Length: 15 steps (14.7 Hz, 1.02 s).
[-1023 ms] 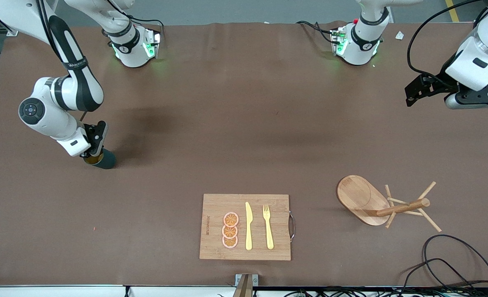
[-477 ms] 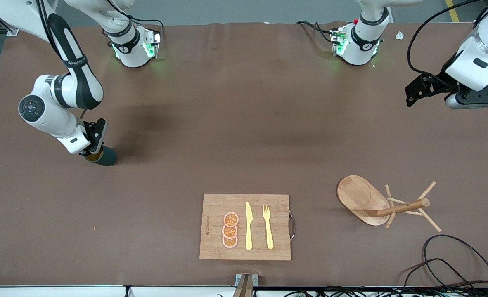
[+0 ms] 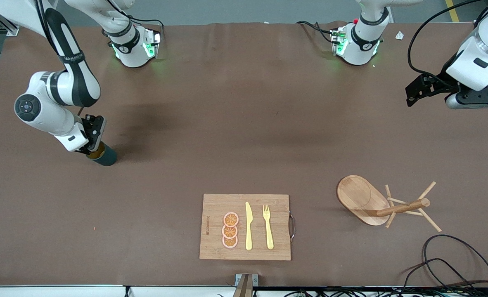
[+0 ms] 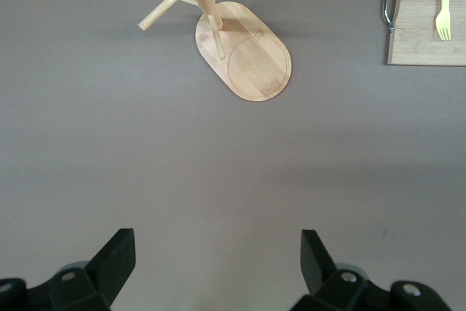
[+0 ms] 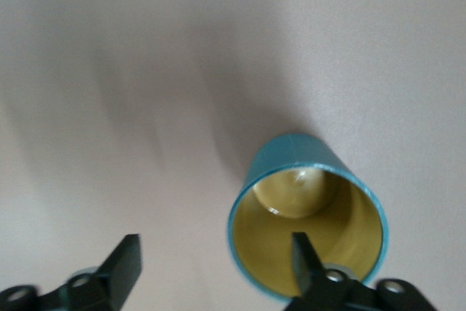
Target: Transfer cup from left to right arm and place
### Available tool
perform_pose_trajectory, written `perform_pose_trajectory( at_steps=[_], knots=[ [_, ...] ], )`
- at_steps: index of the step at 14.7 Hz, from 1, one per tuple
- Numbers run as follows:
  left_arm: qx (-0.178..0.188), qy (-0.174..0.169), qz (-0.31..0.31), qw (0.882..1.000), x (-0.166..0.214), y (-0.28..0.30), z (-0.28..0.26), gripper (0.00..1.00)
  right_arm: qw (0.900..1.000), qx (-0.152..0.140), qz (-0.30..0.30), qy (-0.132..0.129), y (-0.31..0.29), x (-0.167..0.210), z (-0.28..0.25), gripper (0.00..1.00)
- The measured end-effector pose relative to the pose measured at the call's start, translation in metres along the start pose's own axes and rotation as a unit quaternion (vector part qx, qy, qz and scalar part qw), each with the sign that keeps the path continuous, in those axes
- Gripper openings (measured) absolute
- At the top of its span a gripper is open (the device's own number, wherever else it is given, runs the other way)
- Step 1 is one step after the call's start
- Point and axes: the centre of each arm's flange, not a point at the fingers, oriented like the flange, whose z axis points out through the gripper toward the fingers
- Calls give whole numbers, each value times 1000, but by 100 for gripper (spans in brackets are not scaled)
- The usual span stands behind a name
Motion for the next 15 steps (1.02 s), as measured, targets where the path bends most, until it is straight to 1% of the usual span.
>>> perform_pose_trajectory(
  at_steps=[1,4,6,8,9,10,12,13,15],
  knots=[
    [0,0,-1,1000,0,-1,0,100,1000,8,13,-3,-1,2,-15,100],
    [0,0,-4,1000,1,-4,0,100,996,27,78,-12,5,7,-67,100],
    [0,0,-5,1000,1,-5,0,100,991,32,130,-18,13,9,-106,100],
    [0,0,-5,1000,1,-5,0,100,981,32,193,-22,18,13,-147,100],
    [0,1,-5,1000,1,-5,-1,100,972,31,230,-25,19,18,-166,100],
    [0,1,-5,1000,1,-5,-1,100,962,30,270,-29,18,23,-184,100],
    [0,1,-5,1000,1,-5,-1,100,938,28,344,-31,15,30,-215,100],
    [0,1,-5,1000,1,-5,-1,100,924,31,381,-28,14,31,-226,100],
    [0,1,-5,1000,1,-5,-1,100,887,40,459,-20,12,25,-245,100]
  ],
)
